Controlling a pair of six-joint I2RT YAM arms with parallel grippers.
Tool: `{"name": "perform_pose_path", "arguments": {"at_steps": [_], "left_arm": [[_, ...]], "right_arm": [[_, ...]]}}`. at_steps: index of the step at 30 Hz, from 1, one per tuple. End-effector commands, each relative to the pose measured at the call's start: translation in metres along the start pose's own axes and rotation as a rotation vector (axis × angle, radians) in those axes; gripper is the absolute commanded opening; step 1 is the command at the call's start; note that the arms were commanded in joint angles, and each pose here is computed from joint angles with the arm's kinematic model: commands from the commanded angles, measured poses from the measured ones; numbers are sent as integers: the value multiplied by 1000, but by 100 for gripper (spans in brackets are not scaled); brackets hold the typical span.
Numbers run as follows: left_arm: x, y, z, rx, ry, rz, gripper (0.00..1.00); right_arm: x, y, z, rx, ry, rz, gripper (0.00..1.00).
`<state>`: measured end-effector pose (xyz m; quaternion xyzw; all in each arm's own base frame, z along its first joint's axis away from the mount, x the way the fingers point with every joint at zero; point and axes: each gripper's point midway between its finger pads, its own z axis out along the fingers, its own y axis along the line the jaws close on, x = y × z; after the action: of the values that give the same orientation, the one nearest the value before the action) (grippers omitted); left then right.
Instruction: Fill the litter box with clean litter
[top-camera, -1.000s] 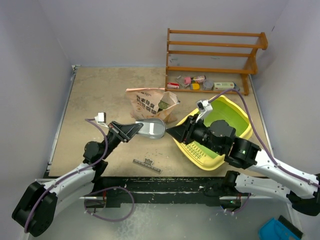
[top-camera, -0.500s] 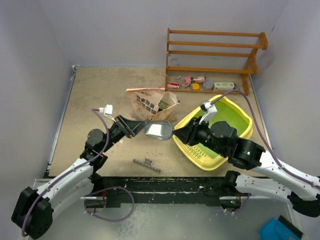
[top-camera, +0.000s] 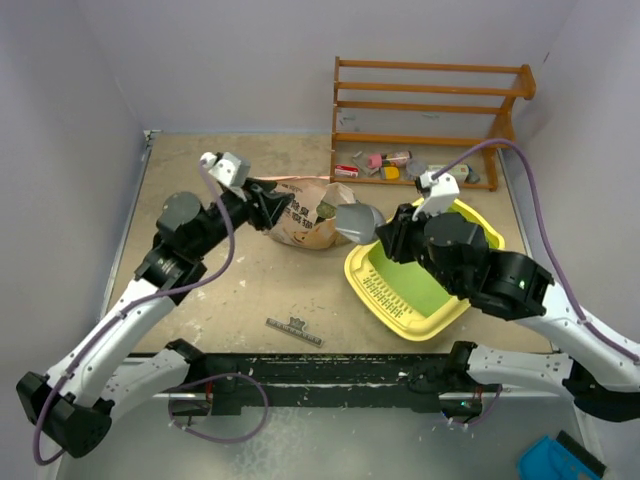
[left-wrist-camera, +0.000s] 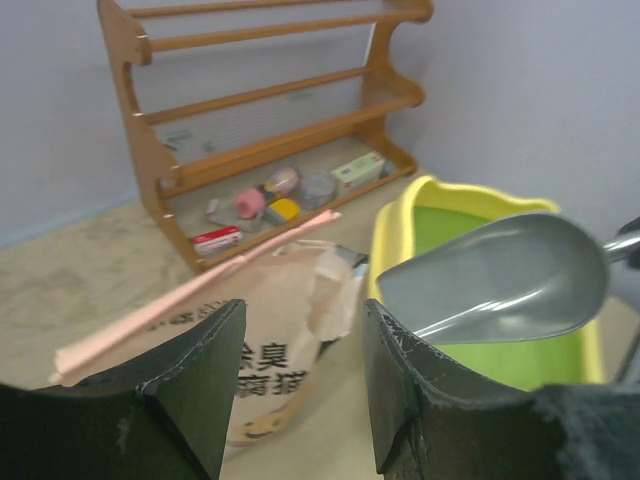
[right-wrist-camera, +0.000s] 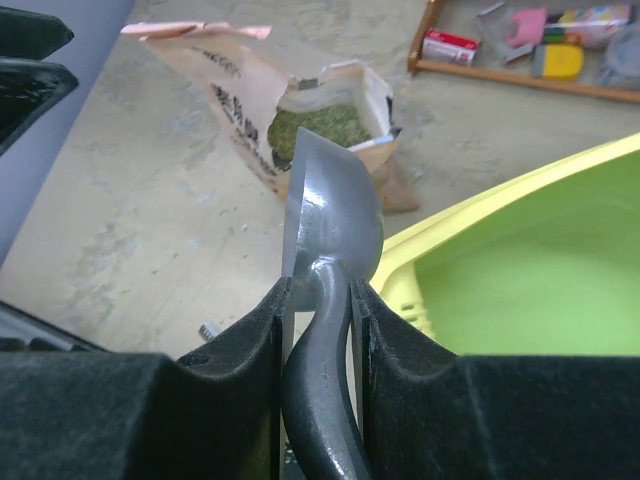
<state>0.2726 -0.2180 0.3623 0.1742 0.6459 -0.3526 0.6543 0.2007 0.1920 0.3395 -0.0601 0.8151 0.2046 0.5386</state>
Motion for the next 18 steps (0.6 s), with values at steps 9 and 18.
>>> {"name": "perform_pose_path", "arguments": {"at_steps": [9,18], "left_arm": [[54,66,38,-100,416,466,55],[34,93,37,-221,405,579,67]], "right_arm": [[-50,-24,52,121,37,-69,0],[-58,0,82,51,87,-106,0]]}}
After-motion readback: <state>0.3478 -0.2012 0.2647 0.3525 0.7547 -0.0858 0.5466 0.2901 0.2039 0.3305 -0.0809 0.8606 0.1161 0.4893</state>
